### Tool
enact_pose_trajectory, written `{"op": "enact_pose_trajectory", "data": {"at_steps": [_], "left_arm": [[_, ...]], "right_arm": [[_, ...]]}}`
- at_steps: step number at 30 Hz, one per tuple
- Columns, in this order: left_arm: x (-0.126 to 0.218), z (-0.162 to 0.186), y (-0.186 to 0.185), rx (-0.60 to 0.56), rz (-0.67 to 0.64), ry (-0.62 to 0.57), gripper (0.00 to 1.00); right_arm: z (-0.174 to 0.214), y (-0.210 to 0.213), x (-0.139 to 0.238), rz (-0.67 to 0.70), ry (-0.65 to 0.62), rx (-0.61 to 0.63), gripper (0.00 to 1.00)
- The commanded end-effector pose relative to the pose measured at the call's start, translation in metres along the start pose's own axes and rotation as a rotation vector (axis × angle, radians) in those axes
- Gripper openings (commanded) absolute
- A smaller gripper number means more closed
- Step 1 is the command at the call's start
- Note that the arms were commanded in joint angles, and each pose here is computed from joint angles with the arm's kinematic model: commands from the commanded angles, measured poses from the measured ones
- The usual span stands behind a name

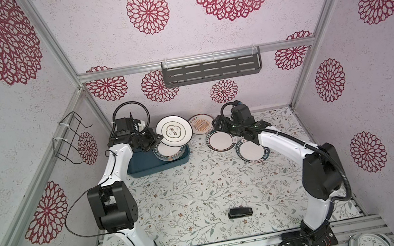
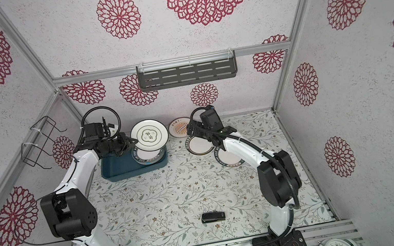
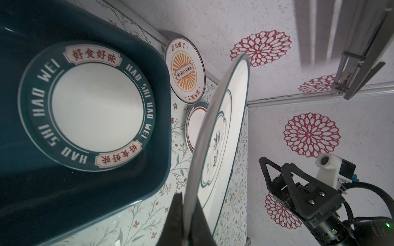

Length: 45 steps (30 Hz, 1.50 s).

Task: Place the plates into the plastic bin on the countertop
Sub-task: 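Lift the cloud-emblem plate into the bin with left gripper while right arm retracts, then open the left gripper to release the cloud-emblem plate in the bin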

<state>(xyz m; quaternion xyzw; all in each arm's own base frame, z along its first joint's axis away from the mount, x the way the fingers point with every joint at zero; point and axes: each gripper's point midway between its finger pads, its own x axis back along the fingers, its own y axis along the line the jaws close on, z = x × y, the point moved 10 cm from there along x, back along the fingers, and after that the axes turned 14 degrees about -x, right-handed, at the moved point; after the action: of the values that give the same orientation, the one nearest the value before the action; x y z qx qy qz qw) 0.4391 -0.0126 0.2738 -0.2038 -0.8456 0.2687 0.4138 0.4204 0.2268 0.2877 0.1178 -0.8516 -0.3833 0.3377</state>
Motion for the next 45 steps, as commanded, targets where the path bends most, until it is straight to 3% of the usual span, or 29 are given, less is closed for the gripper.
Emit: {"op": "enact_pose_trajectory", "data": {"at_steps": [1,6,20,29,32,37,45], "left_arm": [[-0.013,-0.014,0.010,-0.013,-0.027,-0.012,0.00],[-0.038,-0.017,0.041,0.027,-0.062,0.011,0.00],[-0.057,0.000,0.096,0.125,-0.115,0.057,0.00],[-0.069,-0.005,0.108,0.158,-0.103,0.045,0.00],[-0.072,-0.004,0.109,0.162,-0.102,0.046,0.09],[-0.072,-0.004,0.110,0.174,-0.115,0.037,0.37],[-0.061,-0.003,0.102,0.154,-0.137,0.030,0.71]], "right_arm": [[-0.019,0.026,-0.003,-0.128,0.010,0.043,0.99],[-0.034,0.033,-0.018,-0.166,-0.014,0.039,0.99],[-0.057,0.016,-0.035,-0.170,-0.098,-0.026,0.99],[-0.062,0.009,-0.035,-0.132,-0.111,-0.034,0.99],[-0.061,0.007,-0.034,-0.124,-0.112,-0.034,0.99],[-0.062,0.002,-0.030,-0.098,-0.131,-0.038,0.99],[-0.057,-0.010,-0.020,-0.046,-0.150,-0.054,0.99]]}}
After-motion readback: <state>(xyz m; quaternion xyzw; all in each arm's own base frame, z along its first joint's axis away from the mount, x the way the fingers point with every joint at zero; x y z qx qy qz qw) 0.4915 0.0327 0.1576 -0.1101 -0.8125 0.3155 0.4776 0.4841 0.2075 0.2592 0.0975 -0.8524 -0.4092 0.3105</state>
